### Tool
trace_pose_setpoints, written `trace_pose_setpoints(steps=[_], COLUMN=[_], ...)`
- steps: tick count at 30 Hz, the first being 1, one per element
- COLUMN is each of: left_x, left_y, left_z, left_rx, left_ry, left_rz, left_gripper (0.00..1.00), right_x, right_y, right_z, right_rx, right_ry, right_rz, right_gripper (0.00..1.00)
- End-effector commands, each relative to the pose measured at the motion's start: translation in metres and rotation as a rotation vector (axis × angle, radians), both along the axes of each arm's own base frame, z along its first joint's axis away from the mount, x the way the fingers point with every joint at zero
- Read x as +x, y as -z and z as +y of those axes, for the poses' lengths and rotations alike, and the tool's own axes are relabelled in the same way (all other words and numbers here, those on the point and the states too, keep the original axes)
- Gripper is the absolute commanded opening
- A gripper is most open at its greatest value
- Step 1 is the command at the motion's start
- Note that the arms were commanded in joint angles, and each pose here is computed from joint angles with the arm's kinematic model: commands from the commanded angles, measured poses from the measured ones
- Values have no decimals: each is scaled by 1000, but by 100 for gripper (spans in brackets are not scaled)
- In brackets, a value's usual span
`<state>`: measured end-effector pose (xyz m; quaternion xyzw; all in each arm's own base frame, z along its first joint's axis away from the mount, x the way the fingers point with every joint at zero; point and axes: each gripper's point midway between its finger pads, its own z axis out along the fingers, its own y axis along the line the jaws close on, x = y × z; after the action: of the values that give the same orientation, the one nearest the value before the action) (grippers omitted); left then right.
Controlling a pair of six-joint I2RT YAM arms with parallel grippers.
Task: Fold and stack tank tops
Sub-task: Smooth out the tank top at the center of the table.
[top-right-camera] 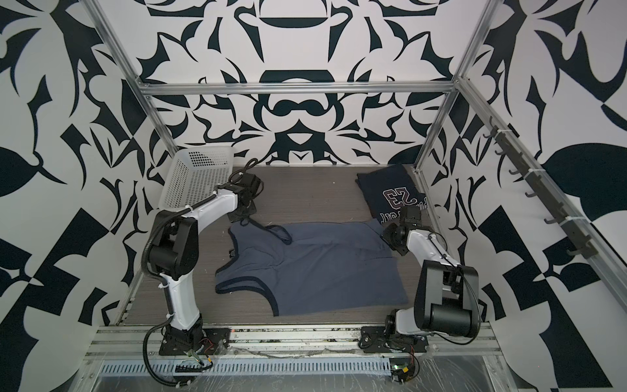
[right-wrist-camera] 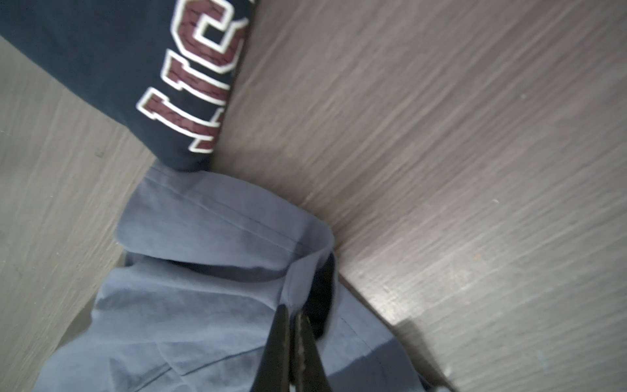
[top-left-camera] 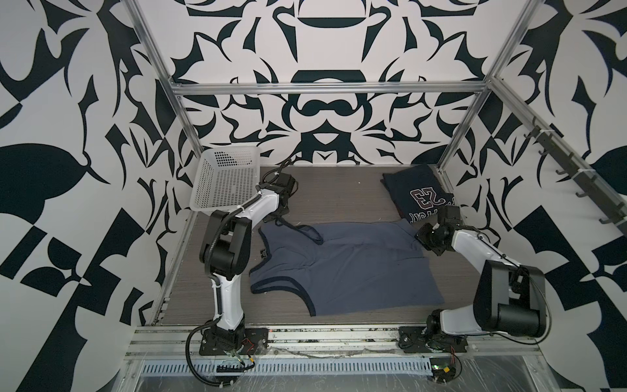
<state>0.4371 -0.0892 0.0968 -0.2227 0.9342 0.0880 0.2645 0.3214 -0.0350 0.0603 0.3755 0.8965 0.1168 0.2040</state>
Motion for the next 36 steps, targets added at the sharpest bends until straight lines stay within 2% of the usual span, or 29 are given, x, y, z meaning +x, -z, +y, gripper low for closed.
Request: trace_pose_setpoints(steps=[1, 7, 14, 21, 25, 28, 34, 36], left_x=[4, -14, -55, -76, -86, -90, -87, -83], left_y=[-31, -29, 3, 36, 58, 58, 27, 10], left_z=[17, 29, 51, 61, 63, 67, 69, 64], left_rx=[55, 63, 68, 71, 68, 64, 71, 55], left_ry=[-43, -72, -156, -199, -227, -250, -241, -209], left_rz=[-111, -151, -177, -156, -103, -95, -136, -143], left_gripper=[0, 0, 0, 3, 19, 22, 31, 38], right_x=[11, 9, -14, -30, -35, -39, -33, -30], right_y=[-17, -22, -16, -6, 1, 5, -2, -6], right_z=[-5, -7, -17, -28, -26, -27, -25, -25], right_rx=[-26, -42, -108, -155, -145, -151, -143, -145], right_ry=[7, 12, 56, 89, 93, 93, 71, 71], right_rz=[-31, -32, -8, 49, 70, 85, 80, 67], right_gripper=[0, 0, 0, 0, 0, 0, 0, 0])
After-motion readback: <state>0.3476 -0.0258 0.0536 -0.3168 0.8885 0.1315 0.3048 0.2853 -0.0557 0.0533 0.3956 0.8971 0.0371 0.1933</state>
